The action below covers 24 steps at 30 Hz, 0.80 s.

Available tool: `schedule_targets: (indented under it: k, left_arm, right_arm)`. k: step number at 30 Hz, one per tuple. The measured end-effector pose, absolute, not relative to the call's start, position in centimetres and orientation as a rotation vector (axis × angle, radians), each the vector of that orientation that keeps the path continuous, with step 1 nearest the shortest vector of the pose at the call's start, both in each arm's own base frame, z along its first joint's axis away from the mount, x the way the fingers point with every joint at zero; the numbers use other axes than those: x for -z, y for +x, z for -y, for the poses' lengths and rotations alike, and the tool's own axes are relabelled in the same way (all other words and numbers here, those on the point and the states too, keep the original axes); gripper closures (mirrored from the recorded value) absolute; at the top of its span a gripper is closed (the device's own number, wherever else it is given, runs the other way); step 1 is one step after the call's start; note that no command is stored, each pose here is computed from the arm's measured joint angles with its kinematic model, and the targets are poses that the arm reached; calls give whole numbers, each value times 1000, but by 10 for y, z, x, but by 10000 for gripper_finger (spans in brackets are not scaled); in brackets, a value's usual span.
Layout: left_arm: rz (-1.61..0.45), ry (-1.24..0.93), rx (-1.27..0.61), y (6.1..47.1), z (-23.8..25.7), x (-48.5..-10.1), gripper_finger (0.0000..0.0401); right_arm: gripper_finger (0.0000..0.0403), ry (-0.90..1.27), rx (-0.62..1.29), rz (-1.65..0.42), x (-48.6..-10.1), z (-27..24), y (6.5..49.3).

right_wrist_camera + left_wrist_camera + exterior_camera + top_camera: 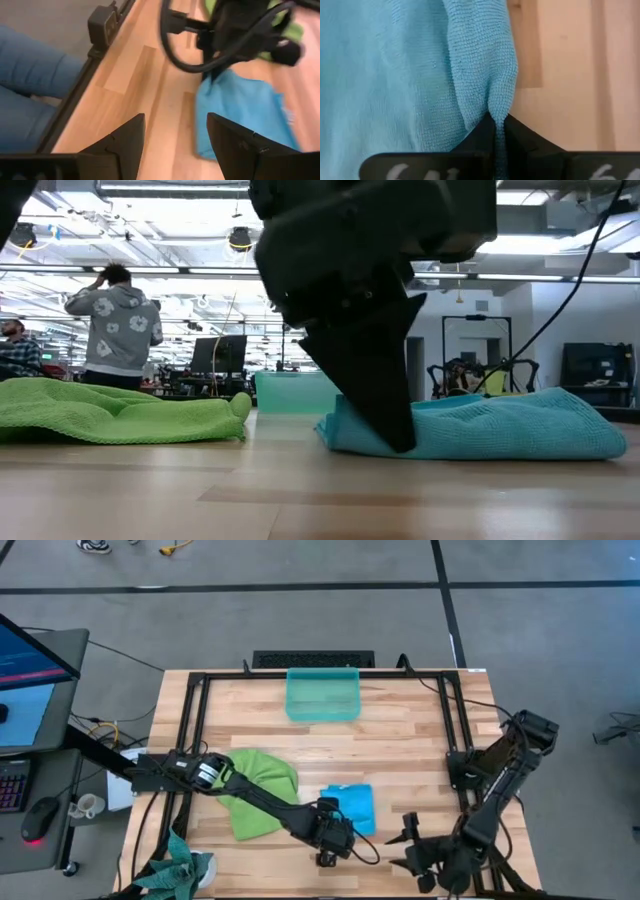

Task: Roll microfiber towels into tight, uniform cylinder then place into a basket
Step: Roll the blue microfiber cloth

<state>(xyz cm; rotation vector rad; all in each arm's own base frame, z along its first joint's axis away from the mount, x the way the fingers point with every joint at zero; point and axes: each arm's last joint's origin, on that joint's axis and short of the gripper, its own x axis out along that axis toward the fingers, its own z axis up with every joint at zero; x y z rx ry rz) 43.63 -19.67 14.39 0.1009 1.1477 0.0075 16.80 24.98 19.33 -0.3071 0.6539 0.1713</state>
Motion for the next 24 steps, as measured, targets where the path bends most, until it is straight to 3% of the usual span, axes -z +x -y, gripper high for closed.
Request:
schedule_targets:
  k: [7, 12, 18, 24]
  left_arm:
    - [-1125, 85, -10, 435, 199, -151, 390]
    - [-1111, 78, -18, 435, 200, -155, 390]
    - [-1099, 88, -34, 435, 199, -157, 390]
    - [-1092, 98, -35, 434, 202, -157, 390]
  right_arm:
    - [164, -404, -132, -732, -193, -241, 169]
    - [164, -341, -192, -873, -183, -227, 180]
    - [164, -358, -222, -818, -184, -224, 201]
    - [164, -483, -241, -776, -159, -233, 217]
